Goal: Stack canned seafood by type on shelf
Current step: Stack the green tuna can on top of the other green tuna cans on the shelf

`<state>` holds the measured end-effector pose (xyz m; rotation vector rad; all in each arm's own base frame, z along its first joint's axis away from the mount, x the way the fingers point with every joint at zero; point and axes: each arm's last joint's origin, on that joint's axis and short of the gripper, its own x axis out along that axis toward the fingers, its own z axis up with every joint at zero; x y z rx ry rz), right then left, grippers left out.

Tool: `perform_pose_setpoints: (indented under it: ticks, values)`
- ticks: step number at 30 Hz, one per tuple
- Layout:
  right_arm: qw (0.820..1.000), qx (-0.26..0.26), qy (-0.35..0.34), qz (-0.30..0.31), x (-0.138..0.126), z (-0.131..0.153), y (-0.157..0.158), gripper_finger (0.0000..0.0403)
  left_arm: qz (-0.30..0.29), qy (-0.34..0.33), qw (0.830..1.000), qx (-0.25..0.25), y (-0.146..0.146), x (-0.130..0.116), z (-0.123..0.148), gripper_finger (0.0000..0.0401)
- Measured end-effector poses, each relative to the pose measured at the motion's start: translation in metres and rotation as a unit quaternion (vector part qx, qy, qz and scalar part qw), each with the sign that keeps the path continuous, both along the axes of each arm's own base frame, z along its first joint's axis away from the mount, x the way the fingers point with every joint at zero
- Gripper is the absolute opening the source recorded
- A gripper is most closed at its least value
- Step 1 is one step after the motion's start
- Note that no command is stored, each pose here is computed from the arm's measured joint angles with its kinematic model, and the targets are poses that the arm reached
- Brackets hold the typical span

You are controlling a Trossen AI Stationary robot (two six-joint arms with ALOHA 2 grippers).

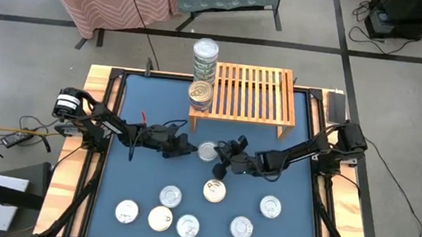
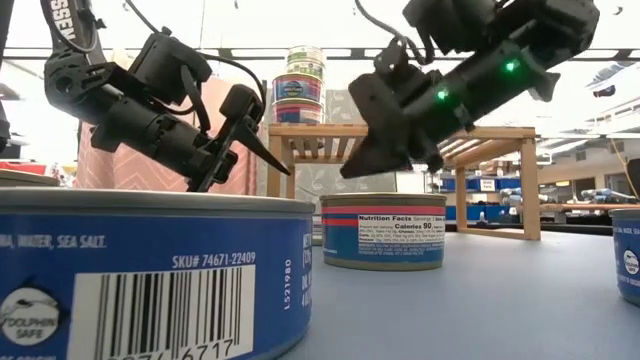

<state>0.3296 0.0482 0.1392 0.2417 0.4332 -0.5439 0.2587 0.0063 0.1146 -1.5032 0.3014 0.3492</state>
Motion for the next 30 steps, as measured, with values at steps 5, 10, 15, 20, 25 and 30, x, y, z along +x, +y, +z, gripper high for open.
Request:
perform_pose_setpoints:
  ticks: [5,10,15,20,25,30]
  values:
    - [1.0,0.007,0.021,0.002,0.001,-0.009,-0.008,0.0,0.001,-0.002,1.0,0.003,-0.001,0.0,0.0,0.0312]
    - [0.999,0.016,0.03,0.01,0.003,-0.015,-0.01,0.0,0.0,-0.004,1.0,0.006,-0.003,0.0,0.001,0.0312]
    - [0.998,0.032,0.048,0.018,0.003,-0.026,-0.009,0.0,0.003,-0.006,1.0,0.008,-0.002,0.0,0.001,0.0312]
    - [0.998,0.047,0.048,0.011,0.003,-0.033,-0.003,0.0,0.002,-0.006,1.0,0.007,-0.003,0.001,0.001,0.0312]
    - [0.997,0.041,0.057,0.012,0.001,-0.041,0.007,0.0,-0.005,-0.003,1.0,0.007,-0.007,0.0,0.001,0.0312]
    - [0.998,0.041,0.052,0.013,0.0,-0.044,0.012,0.0,0.003,0.004,1.0,0.012,-0.01,0.001,-0.003,0.0312]
